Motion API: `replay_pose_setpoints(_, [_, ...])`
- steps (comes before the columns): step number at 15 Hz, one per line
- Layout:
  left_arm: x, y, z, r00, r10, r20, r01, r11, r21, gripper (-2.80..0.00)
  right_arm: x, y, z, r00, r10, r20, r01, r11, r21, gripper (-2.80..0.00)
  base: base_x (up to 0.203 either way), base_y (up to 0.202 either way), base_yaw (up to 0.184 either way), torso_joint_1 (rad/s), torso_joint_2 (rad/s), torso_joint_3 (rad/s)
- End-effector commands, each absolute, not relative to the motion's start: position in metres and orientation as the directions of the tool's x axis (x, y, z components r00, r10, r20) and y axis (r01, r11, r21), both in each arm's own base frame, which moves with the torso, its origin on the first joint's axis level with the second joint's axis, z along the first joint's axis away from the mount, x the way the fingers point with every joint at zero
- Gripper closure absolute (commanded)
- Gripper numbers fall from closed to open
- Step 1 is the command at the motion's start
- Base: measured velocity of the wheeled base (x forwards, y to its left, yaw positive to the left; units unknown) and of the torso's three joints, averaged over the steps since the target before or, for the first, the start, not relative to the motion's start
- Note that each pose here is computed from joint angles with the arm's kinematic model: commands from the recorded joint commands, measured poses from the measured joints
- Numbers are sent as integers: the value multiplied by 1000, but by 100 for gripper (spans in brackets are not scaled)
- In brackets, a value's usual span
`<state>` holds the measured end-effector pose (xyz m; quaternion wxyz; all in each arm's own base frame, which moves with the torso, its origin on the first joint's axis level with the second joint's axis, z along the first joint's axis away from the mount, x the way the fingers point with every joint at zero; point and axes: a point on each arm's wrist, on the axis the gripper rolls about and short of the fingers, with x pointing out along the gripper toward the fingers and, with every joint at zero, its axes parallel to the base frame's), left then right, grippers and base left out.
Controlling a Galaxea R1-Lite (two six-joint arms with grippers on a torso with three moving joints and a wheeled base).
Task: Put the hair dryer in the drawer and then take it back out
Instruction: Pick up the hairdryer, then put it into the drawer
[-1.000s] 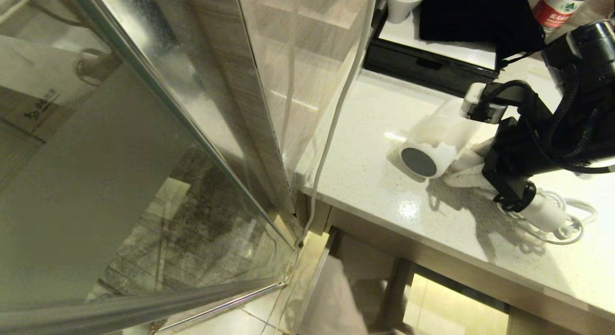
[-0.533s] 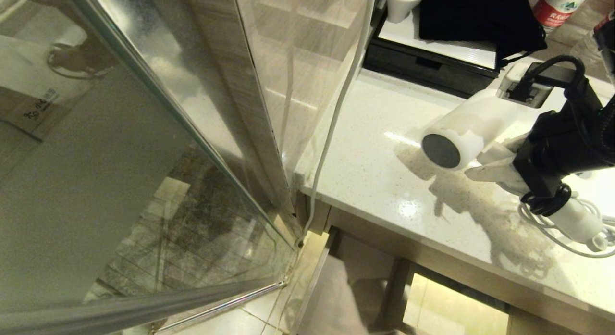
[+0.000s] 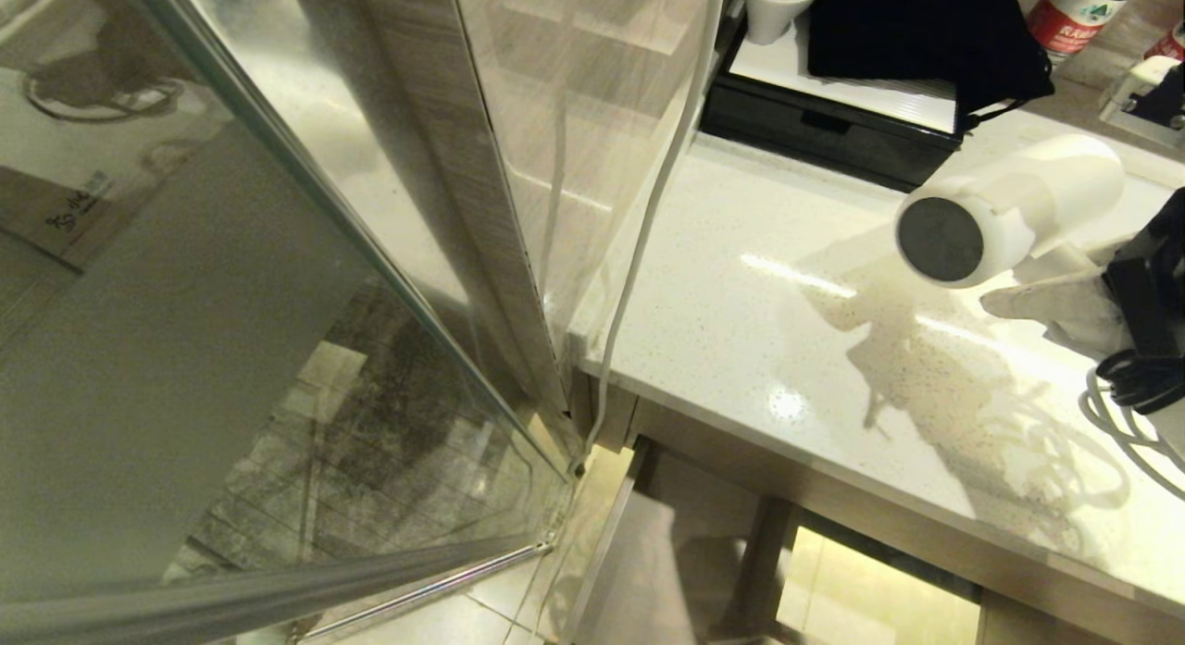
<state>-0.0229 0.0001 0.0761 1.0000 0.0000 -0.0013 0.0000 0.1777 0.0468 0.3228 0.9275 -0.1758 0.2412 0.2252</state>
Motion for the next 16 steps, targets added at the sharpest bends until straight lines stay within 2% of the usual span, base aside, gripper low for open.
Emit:
replay_pose_setpoints(1, [-23,0,76,1000,0,2,0,1000,0,0,160,37,328,805,314,-503,-469,857,-214,0,0,0,0,0,0,0])
replay_pose_setpoints(5, [-23,0,76,1000,0,2,0,1000,0,0,139,27,324,814,282,-508,-424,887,-186,0,0,0,0,0,0,0])
replay_pose_setpoints(9, [-23,0,76,1000,0,2,0,1000,0,0,129,23,328,855,256,-450,-380,901,-210,0,0,0,0,-29,24,-9])
replay_pose_setpoints(16, [-23,0,76,1000,0,2,0,1000,0,0,114,20,324,861,253,-441,-374,902,-215,0,0,0,0,-303,167,-133])
